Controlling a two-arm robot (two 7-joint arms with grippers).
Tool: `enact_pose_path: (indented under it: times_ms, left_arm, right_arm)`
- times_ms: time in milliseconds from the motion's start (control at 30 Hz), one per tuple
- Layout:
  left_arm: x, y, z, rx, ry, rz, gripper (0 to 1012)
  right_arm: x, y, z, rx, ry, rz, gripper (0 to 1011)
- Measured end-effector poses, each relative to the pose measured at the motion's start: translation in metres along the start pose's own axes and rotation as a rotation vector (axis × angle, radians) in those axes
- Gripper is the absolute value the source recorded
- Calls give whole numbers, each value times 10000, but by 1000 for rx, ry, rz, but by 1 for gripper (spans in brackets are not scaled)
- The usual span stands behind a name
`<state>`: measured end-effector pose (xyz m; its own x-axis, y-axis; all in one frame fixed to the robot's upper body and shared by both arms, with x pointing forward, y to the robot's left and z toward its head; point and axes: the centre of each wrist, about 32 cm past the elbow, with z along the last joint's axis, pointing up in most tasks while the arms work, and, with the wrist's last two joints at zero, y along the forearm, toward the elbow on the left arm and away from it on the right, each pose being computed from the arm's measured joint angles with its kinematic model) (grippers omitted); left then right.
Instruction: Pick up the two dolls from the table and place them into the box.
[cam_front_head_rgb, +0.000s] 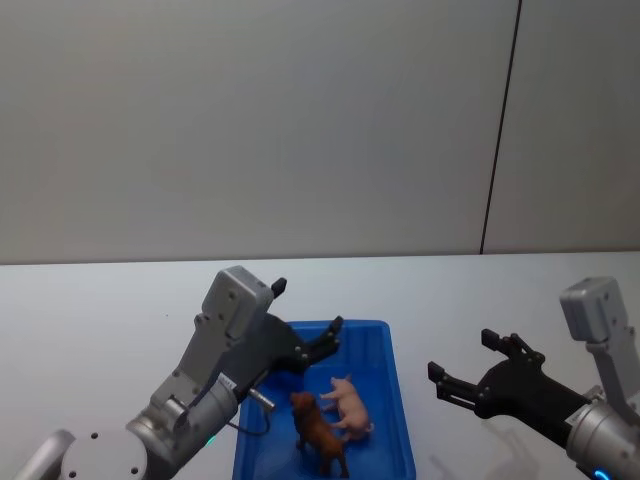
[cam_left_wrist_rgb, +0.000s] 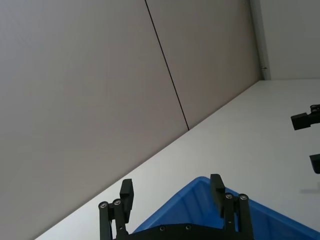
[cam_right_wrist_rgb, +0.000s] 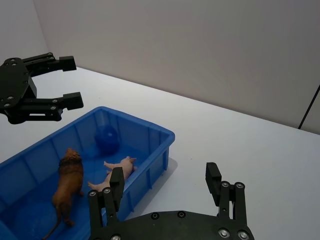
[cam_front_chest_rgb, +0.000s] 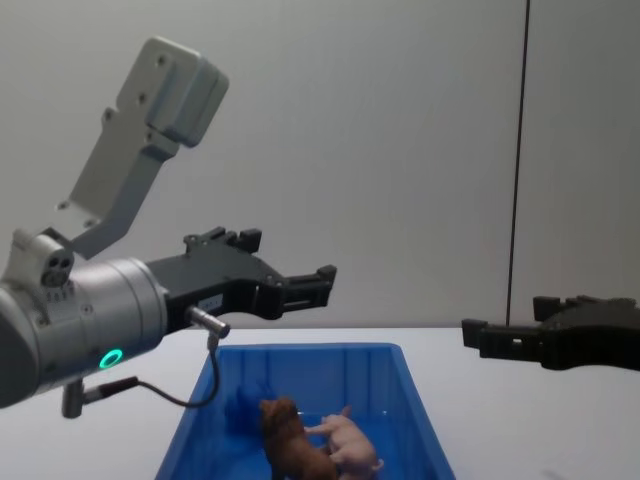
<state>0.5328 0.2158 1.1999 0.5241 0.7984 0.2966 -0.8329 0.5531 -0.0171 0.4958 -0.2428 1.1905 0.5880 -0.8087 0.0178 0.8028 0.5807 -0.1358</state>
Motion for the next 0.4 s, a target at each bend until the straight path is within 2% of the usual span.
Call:
enact_pose_path:
  times_ms: [100,400]
  left_arm:
    - [2,-6,9,-13,-3,-5,999]
    - [21,30,46,-52,-9,-4,1003]
  right_arm:
    - [0,0,0,0,0,0,1001]
    - [0,0,0,0,0,0,1001]
